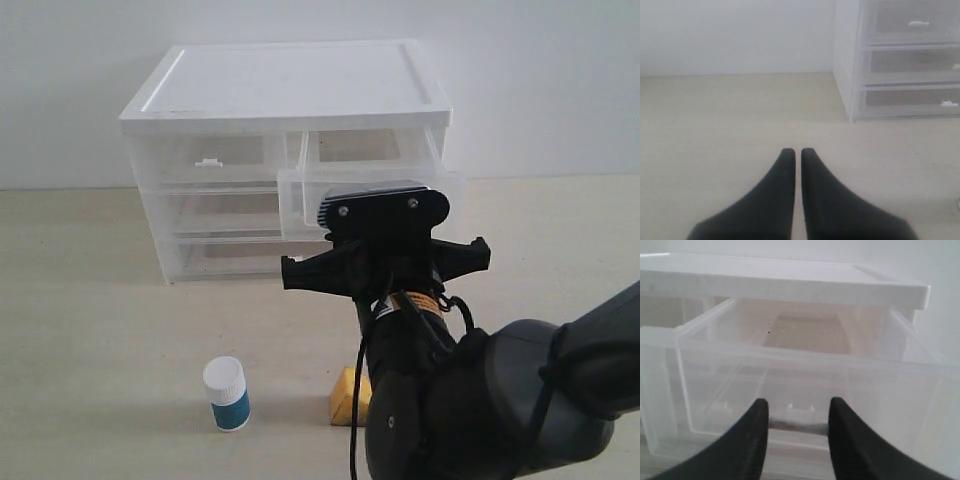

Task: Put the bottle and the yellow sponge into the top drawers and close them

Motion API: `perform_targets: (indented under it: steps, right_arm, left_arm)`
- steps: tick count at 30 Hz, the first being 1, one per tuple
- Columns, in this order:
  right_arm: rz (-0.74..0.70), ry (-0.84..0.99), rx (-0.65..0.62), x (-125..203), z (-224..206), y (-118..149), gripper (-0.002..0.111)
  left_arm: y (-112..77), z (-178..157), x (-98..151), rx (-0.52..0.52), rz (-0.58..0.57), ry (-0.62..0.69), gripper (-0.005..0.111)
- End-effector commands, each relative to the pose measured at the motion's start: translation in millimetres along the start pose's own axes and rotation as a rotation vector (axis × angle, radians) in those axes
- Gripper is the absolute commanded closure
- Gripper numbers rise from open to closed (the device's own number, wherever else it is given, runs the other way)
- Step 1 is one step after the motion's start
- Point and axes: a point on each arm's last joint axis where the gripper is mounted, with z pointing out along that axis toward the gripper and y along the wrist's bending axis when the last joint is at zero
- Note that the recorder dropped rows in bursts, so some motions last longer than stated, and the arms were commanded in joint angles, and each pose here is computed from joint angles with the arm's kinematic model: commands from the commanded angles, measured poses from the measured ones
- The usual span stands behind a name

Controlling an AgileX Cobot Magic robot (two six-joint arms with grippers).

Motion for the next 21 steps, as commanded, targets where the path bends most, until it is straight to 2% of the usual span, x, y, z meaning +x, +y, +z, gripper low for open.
perform_targets:
  steps: [1, 3, 5, 9, 16, 18, 21]
  right_arm:
    - [-0.008, -0.003, -0.019, -3.2, -3.4, 2.0, 0.052]
    - [-0.019, -0.003, -0.019, -3.2, -3.4, 2.0, 0.041]
    - [-0.026, 0.014, -0.021, -2.2, -3.4, 2.0, 0.035]
    - [0.013, 0.139, -0.049, -1.3, -8.0, 0.2, 0.034]
    - [0.062, 0.33, -0.175, -8.7, -28.5, -6.6, 0.035]
    - [0.056, 0.364, -0.21, -9.8, -32.3, -6.3, 0.035]
    - [-0.045, 0.456, -0.327, -9.4, -40.4, -1.1, 0.039]
  left_arm:
    - [-0.1, 0.1, 0.6, 0.001, -0.018, -0.004, 0.102]
    - [-0.1, 0.1, 0.6, 0.001, -0.018, -0.004, 0.102]
    - [-0.1, 0.1, 0.6, 0.001, -0.018, -0.004, 0.102]
    - [-0.1, 0.1, 0.6, 0.001, -0.018, -0.004, 0.102]
    - [-0.1, 0.1, 0.6, 0.001, -0.018, -0.004, 0.102]
    - [-0.1, 0.1, 0.6, 0.001, -0.018, -0.004, 0.102]
    - [-0.1, 0.1, 0.6, 0.001, -0.018, -0.004, 0.102]
